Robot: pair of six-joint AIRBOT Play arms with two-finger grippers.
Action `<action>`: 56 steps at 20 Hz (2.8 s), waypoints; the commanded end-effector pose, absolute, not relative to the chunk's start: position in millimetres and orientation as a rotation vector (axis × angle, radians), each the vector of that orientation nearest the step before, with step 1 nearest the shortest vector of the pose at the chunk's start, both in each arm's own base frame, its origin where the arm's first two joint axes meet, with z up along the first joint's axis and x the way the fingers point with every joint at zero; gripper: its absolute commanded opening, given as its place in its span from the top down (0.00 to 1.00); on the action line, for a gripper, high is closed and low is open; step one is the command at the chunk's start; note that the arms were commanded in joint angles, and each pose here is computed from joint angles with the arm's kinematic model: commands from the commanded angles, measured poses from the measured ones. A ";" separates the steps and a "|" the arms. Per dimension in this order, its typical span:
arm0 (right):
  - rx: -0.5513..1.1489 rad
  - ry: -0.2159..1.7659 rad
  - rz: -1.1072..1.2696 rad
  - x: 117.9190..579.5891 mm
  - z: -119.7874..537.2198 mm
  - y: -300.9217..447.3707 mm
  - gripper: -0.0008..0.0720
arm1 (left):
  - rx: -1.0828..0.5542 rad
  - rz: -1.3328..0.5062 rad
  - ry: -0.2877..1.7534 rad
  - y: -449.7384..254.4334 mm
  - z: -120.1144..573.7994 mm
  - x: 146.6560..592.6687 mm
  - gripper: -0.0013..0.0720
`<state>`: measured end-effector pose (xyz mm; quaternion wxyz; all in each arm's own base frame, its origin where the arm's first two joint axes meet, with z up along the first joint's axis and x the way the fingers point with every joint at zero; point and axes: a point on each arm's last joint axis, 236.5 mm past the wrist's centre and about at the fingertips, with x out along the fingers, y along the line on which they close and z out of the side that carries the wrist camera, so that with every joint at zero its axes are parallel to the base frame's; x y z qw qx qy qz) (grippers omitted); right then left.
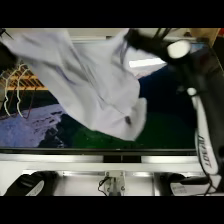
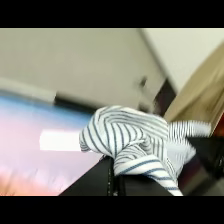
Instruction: Fold the shirts.
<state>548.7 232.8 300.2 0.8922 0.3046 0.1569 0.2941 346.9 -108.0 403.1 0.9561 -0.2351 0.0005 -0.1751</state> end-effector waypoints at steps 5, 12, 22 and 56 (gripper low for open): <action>0.283 -0.074 0.612 374.8 510.9 149.8 0.88 | -0.426 -0.423 -0.170 -104.8 502.7 293.0 0.91; 0.229 0.845 0.253 315.4 194.7 90.0 0.88 | -0.181 -0.382 0.696 -132.6 226.4 317.2 0.91; 0.517 1.221 0.129 240.1 -13.3 102.3 0.41 | -0.202 -0.506 0.975 -186.8 86.1 274.3 0.91; 0.167 1.255 0.565 309.2 36.9 270.9 0.06 | 0.001 -0.535 1.074 -167.9 85.5 248.0 0.91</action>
